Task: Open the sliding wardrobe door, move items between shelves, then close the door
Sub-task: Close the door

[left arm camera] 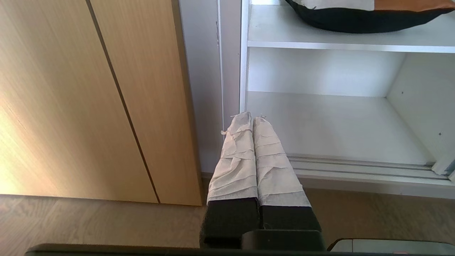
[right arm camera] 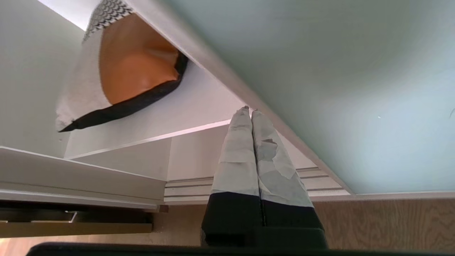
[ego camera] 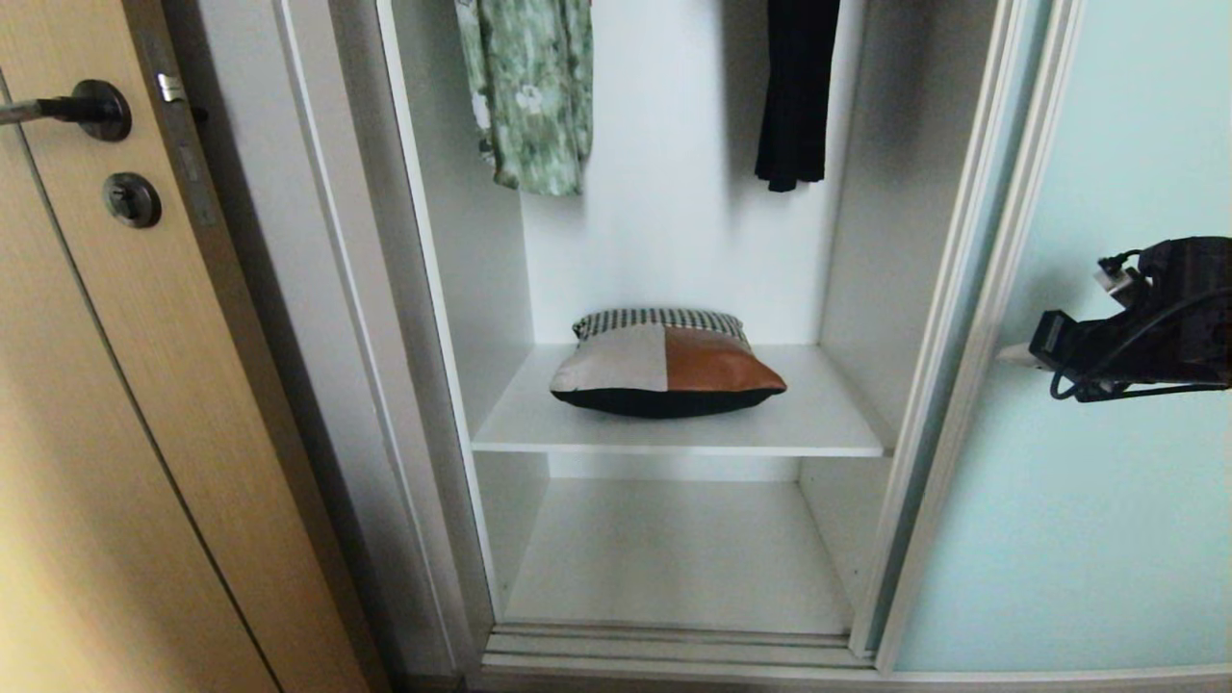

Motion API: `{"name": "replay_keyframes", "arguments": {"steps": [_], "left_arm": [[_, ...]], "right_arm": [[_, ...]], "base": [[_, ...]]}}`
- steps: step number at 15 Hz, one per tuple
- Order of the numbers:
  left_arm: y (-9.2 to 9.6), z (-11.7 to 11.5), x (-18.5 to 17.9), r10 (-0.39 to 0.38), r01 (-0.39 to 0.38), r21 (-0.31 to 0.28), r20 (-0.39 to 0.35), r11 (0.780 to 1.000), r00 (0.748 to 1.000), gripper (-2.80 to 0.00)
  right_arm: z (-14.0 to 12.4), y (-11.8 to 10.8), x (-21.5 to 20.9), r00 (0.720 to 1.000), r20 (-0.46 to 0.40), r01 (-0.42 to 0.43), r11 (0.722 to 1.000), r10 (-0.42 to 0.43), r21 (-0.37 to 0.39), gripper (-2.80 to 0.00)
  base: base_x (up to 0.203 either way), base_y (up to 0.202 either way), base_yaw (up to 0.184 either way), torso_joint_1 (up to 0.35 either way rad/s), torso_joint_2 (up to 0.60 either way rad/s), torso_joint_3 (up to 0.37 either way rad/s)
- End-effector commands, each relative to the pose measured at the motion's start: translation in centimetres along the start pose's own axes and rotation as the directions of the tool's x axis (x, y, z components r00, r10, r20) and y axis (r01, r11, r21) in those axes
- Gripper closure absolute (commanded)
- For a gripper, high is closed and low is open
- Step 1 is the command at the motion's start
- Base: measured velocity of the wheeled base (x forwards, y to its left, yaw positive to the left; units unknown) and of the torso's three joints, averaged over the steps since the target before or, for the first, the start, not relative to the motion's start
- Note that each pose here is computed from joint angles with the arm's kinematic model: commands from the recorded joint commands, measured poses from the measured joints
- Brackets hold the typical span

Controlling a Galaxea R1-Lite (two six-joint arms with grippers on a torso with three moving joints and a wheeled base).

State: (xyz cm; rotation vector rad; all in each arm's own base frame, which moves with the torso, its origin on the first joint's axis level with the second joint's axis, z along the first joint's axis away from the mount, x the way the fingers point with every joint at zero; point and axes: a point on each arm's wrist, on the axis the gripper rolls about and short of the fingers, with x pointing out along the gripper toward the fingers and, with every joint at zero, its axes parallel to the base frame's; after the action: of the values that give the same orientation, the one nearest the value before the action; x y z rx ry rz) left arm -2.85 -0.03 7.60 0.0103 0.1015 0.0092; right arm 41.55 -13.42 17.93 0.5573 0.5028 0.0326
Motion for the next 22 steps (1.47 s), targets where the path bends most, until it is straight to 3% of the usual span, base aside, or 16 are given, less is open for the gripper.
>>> {"name": "replay_keyframes", "arguments": {"steps": [1, 15, 22], "left_arm": [[0.0, 0.0, 0.0, 0.001, -0.001, 0.0, -0.003, 1.0, 1.0, 0.0], [0.0, 0.0, 0.0, 0.001, -0.001, 0.0, -0.002, 1.0, 1.0, 0.0], [0.0, 0.0, 0.0, 0.001, -0.001, 0.0, -0.003, 1.0, 1.0, 0.0]], "right_arm": [[-0.3, -0.6, 1.0, 1.0, -0.013, 0.004, 1.0, -0.004, 0.009, 0.0], [-0.1, -0.6, 3.3, 1.0, 0.001, 0.011, 1.0, -0.011, 0.002, 0.0], [-1.9, 3.2, 4.0, 0.999, -0.038, -0.01, 0.999, 0.008, -0.036, 0.0]], "base": [[0.0, 0.0, 0.0, 0.0, 0.0, 0.0], [0.0, 0.0, 0.0, 0.0, 0.0, 0.0], [0.0, 0.0, 0.0, 0.0, 0.0, 0.0]]}}
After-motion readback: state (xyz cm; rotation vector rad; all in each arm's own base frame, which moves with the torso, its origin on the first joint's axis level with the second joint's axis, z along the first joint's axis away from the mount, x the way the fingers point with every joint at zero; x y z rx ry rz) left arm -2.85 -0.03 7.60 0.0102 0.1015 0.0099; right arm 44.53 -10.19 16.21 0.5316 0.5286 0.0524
